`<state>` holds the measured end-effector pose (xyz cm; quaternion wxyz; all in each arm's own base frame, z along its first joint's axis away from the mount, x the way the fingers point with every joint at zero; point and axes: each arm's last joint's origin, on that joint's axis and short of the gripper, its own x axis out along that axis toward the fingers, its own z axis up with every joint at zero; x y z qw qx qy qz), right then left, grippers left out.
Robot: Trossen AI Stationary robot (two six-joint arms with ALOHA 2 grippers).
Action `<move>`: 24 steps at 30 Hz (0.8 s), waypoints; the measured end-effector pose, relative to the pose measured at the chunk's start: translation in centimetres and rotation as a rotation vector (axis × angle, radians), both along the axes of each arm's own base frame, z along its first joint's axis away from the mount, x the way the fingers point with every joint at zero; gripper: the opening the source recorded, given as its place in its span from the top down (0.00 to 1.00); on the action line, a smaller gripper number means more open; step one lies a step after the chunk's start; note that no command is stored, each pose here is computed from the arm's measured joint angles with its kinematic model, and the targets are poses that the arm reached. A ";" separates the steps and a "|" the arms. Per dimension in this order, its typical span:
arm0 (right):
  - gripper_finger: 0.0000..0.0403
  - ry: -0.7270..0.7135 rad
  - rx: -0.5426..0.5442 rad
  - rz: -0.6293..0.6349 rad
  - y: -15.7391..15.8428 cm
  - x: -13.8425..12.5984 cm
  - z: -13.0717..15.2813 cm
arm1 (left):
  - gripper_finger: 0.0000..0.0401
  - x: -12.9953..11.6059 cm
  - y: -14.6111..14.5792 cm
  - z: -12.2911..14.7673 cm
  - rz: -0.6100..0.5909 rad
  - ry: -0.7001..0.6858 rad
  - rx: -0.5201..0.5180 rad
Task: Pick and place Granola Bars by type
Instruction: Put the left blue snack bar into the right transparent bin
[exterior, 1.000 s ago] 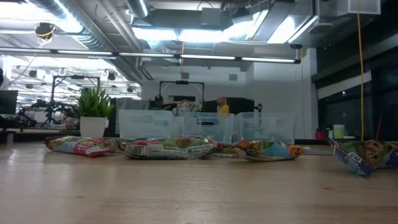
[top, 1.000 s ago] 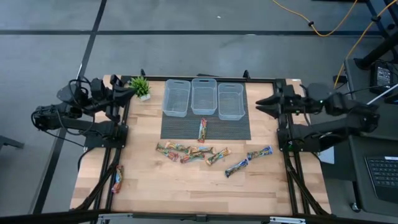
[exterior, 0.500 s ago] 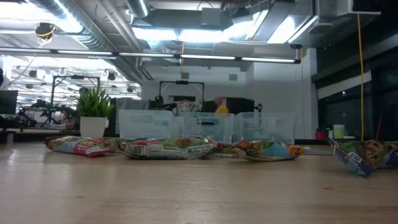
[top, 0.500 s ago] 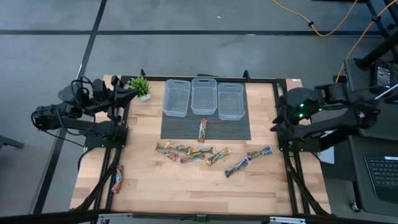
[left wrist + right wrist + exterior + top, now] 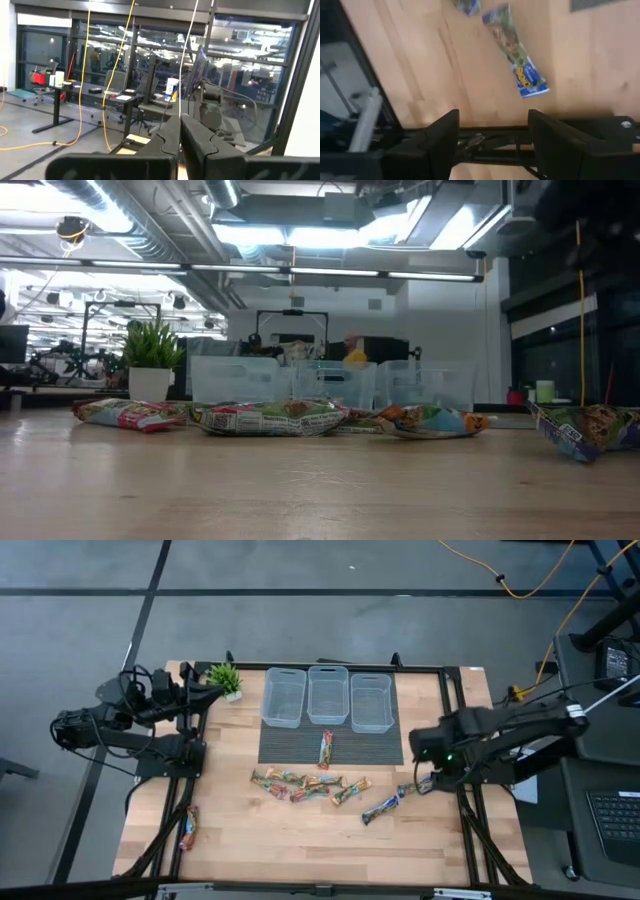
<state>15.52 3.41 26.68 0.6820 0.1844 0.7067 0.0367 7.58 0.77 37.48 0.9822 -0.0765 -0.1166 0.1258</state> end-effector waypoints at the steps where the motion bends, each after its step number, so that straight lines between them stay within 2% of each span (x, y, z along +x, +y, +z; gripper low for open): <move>1: 0.41 0.001 0.000 0.011 0.3 0.2 -0.7 | 0.99 0.0 0.0 -0.1 0.000 0.009 0.000; 8: 0.41 -0.095 -0.042 0.049 1.6 1.3 -3.9 | 0.99 0.1 0.0 -0.4 -0.004 0.040 -0.018; 13: 0.40 -0.082 -0.124 0.019 1.6 0.9 -5.6 | 0.99 0.1 0.0 -0.4 -0.004 0.041 -0.019; 19: 0.31 -0.124 -0.123 0.003 1.5 0.9 -7.8 | 0.99 0.1 0.0 -0.5 0.004 0.047 -0.021; 24: 0.24 -0.078 -0.138 0.003 1.4 0.3 -9.4 | 0.99 0.1 0.0 -0.6 0.003 0.051 -0.035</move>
